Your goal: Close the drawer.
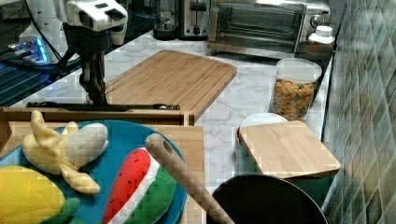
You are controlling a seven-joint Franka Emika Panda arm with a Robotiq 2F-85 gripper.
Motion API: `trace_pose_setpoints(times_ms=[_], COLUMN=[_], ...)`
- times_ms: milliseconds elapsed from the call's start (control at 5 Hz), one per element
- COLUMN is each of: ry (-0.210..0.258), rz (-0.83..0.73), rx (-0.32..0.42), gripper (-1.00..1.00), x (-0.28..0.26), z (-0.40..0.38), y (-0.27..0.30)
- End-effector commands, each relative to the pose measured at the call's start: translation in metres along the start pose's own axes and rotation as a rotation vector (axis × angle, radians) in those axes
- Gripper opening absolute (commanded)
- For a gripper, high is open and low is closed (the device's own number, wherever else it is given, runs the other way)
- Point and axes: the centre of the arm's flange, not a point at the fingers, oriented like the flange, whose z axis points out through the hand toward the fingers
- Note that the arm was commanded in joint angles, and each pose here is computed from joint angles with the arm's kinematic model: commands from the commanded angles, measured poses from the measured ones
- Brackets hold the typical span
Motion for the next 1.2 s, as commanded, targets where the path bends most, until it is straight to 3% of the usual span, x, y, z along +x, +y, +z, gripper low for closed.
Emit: trace_pose_setpoints(times_ms=[200,600,800,1200], ry=[0.04,0.082,0.111,0.111], rz=[0.01,0.027,-0.018,-0.019], rx=[-0.269,-0.327,-0.292,-0.292], gripper=[-1.0,-1.0,-1.0,-1.0], x=[-0.02,-0.022,-0.026,-0.026], z=[-0.109,-0.119,-0.126,-0.126], y=[0.138,0.161,0.174,0.174])
